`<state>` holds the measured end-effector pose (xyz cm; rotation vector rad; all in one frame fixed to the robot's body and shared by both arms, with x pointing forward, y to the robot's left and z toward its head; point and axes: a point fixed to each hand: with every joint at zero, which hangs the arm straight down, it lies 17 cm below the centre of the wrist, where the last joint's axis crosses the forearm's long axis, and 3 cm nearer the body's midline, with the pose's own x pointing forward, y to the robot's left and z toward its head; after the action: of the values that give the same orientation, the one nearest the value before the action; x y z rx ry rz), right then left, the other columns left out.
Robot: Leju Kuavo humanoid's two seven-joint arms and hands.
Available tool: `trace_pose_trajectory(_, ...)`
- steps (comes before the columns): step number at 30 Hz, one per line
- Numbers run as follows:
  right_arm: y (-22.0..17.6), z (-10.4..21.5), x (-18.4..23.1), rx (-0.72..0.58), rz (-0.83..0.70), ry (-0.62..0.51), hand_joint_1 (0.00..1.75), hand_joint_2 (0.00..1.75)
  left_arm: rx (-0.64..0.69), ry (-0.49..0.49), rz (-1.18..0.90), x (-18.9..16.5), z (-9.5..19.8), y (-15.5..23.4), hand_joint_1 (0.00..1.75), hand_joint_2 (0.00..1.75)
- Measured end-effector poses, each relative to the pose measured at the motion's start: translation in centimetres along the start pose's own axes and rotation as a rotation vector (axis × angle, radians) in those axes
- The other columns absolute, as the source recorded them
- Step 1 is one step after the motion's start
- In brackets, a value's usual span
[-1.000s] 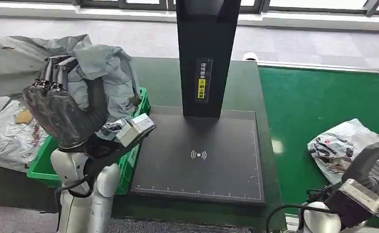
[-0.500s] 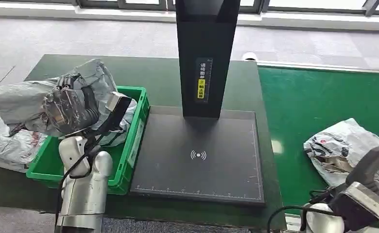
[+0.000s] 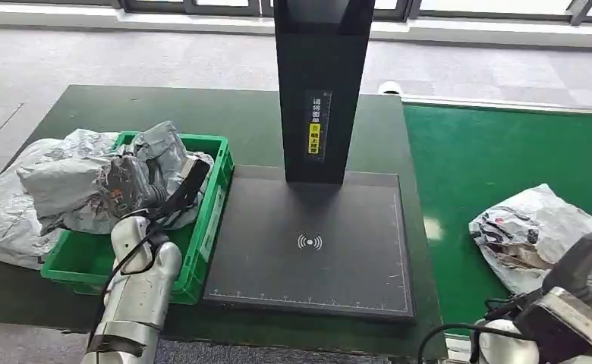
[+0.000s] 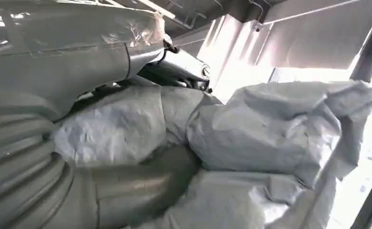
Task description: Moved the parcel from conveyor to table for the left to box.
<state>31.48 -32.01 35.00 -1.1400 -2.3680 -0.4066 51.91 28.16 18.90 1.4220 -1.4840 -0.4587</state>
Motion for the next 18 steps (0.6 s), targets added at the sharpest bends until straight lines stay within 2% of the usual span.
trace_pose_trajectory(1, 0.0, 0.0, 0.0, 0.001, 0.001, -0.001, 0.00, 1.75, -0.001, 0.004, -0.001, -0.1, 0.0, 0.0, 0.66, 1.75)
trace_pose_trajectory(2, 0.0, 0.0, 0.0, 0.001, 0.001, -0.002, 0.00, 1.75, -0.002, 0.004, -0.003, -0.2, 0.0, -0.1, 0.00, 1.75)
trace_pose_trajectory(11, 0.1, 0.1, 0.0, 0.005, 0.004, -0.002, 0.00, 1.75, -0.006, 0.011, -0.009, -1.2, 0.0, -0.3, 0.00, 1.75)
trace_pose_trajectory(18, 1.7, 1.5, -1.4, 0.063, 0.030, 0.025, 0.00, 1.75, 0.032, -0.001, 0.010, -1.1, -0.6, 1.1, 0.00, 1.75)
